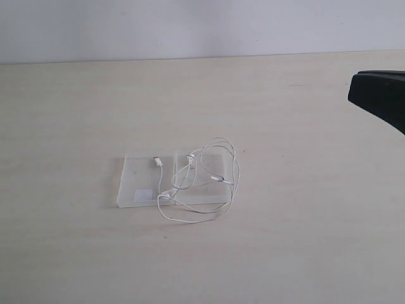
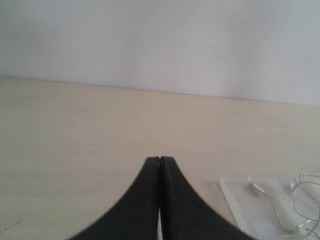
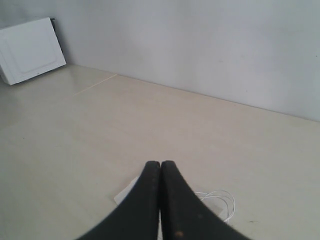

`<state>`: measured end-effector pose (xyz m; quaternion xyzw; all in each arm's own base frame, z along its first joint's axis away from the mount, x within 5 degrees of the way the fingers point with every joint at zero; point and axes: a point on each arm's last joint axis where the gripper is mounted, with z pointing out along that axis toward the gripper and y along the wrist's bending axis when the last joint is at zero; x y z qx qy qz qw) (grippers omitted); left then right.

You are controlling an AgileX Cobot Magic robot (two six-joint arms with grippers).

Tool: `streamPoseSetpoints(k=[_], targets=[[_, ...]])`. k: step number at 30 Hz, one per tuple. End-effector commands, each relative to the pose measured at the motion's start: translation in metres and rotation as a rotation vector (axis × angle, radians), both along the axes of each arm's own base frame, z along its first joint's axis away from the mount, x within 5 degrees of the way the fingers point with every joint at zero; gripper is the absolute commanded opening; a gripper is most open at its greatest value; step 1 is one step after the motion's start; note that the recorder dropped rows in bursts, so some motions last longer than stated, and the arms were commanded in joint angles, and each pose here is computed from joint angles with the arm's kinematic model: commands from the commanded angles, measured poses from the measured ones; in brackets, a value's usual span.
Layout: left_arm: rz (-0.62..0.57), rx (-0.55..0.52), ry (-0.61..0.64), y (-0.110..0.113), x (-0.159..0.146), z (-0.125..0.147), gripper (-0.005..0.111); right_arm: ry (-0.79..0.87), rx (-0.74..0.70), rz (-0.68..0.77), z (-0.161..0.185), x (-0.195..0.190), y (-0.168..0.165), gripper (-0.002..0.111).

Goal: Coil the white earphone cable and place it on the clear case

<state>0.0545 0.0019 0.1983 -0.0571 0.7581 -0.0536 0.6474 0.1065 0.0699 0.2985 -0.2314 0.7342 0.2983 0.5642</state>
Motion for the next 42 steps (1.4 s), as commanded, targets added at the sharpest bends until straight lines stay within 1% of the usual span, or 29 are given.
streamPoseSetpoints(k=[1,3,7,40,42], targets=[[-0.024,0.055,0.016,-0.0015,0.0006,-0.0087,0.000,0.001,0.004,-0.004,-0.0009,-0.0006,-0.0003,0.000],[-0.037,0.073,0.024,-0.0024,0.0005,-0.0095,0.000,0.001,0.004,-0.004,-0.0009,-0.0006,-0.0003,0.000],[-0.040,0.047,0.073,-0.0029,-0.0005,-0.0138,0.000,0.001,0.004,-0.004,-0.0009,-0.0006,-0.0003,0.000],[-0.040,0.051,0.072,-0.0028,-0.0005,-0.0138,0.000,0.001,0.004,-0.004,-0.0009,-0.0006,-0.0003,0.000],[-0.040,0.051,0.072,-0.0028,-0.0005,-0.0138,0.000,-0.033,-0.029,0.003,-0.0009,-0.0004,-0.0004,0.000]])
